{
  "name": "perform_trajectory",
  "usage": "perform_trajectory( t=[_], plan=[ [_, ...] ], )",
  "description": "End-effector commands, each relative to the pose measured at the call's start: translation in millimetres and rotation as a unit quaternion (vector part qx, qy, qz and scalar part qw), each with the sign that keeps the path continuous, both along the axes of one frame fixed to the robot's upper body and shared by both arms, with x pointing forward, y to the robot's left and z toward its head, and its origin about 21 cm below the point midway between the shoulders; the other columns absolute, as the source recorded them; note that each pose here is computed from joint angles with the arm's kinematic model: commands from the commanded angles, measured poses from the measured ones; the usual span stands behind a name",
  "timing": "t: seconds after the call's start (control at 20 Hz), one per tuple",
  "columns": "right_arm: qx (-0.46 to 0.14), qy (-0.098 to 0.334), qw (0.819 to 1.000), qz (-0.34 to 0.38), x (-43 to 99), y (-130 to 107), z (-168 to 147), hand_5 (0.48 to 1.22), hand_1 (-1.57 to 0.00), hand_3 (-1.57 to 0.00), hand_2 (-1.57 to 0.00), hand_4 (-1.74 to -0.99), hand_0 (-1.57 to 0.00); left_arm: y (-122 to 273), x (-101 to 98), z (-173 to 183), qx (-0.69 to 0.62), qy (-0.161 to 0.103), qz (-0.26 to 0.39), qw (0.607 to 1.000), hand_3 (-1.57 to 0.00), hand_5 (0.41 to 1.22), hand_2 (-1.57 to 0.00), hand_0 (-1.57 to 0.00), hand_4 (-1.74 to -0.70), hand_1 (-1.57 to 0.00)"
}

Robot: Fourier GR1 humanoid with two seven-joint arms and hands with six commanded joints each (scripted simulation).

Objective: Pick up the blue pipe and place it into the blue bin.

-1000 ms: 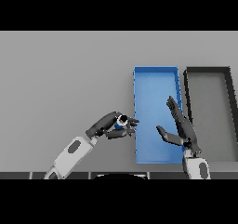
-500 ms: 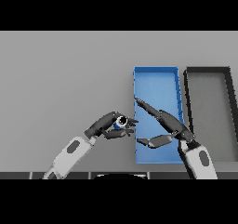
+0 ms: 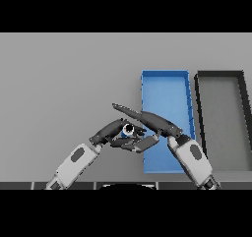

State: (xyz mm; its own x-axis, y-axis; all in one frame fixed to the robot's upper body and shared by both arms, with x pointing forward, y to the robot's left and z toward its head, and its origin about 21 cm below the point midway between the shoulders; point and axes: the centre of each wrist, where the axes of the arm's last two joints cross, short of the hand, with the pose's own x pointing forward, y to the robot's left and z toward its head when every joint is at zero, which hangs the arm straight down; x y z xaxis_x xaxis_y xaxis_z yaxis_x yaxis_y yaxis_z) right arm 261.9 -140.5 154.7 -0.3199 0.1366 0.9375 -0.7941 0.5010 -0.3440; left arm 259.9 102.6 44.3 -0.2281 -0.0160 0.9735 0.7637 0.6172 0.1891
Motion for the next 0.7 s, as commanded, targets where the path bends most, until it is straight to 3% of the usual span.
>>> perform_trajectory(
  t=[0.0, 0.15, 0.2, 0.25, 0.3, 0.35, 0.4, 0.5, 0.65],
  plan=[
    [0.003, 0.000, 1.000, 0.008, 1.4, 4.6, -0.2, 0.511, 0.00, 0.00, 0.00, -1.219, 0.00, 2.1, 1.2, -0.6, 0.004, -0.007, 0.004, 1.000, -1.54, 1.221, -1.57, -1.57, -1.74, -1.57],
    [-0.002, -0.001, 1.000, 0.031, 10.1, 17.9, 0.8, 0.506, -0.08, -0.05, -0.10, -1.245, -0.05, 4.6, -1.3, -1.7, 0.000, 0.003, -0.002, 1.000, -1.48, 1.221, -1.57, -1.57, -1.74, -1.57],
    [-0.003, -0.002, 0.999, 0.040, 11.6, 21.4, 2.5, 0.509, -0.22, -0.16, -0.24, -1.294, -0.18, 5.5, 0.1, -1.4, 0.019, -0.014, 0.003, 1.000, -1.29, 1.221, -1.32, -1.39, -1.74, -1.33],
    [-0.010, -0.002, 0.999, 0.046, 14.2, 26.8, 3.5, 0.507, -0.38, -0.30, -0.38, -1.335, -0.35, 9.1, 2.4, 0.8, 0.073, -0.012, 0.003, 0.997, -1.03, 1.221, -1.06, -1.18, -1.68, -1.08],
    [-0.015, -0.004, 0.999, 0.051, 16.3, 30.6, 4.1, 0.508, -0.53, -0.44, -0.53, -1.362, -0.53, 9.0, 2.3, 4.6, 0.105, -0.004, -0.007, 0.994, -0.82, 1.221, -0.85, -0.99, -1.55, -0.88],
    [-0.017, -0.009, 0.998, 0.063, 16.2, 36.0, 3.3, 0.522, -0.70, -0.63, -0.74, -1.430, -0.72, 7.6, -1.4, 1.9, 0.113, 0.001, -0.004, 0.994, -0.66, 1.221, -0.68, -0.82, -1.48, -0.71],
    [-0.010, -0.004, 0.997, 0.071, 18.8, 37.3, 6.2, 0.550, -0.87, -0.77, -0.91, -1.486, -0.89, 7.6, -0.1, 1.4, 0.094, -0.006, 0.002, 0.996, -0.58, 1.221, -0.69, -0.78, -1.53, -0.71],
    [0.010, 0.017, 0.995, 0.094, 20.3, 40.9, 1.9, 0.666, -1.12, -0.96, -1.14, -1.562, -1.13, 5.2, 1.6, 1.4, 0.084, -0.002, 0.018, 0.996, -0.94, 1.221, -0.97, -1.06, -1.61, -1.02],
    [0.026, 0.041, 0.994, 0.098, 16.3, 42.0, -5.2, 0.905, -1.34, -1.26, -1.35, -1.469, -1.35, 1.7, 1.6, 2.0, 0.015, -0.004, 0.015, 1.000, -1.25, 1.221, -1.19, -1.31, -1.67, -1.29]
  ],
)
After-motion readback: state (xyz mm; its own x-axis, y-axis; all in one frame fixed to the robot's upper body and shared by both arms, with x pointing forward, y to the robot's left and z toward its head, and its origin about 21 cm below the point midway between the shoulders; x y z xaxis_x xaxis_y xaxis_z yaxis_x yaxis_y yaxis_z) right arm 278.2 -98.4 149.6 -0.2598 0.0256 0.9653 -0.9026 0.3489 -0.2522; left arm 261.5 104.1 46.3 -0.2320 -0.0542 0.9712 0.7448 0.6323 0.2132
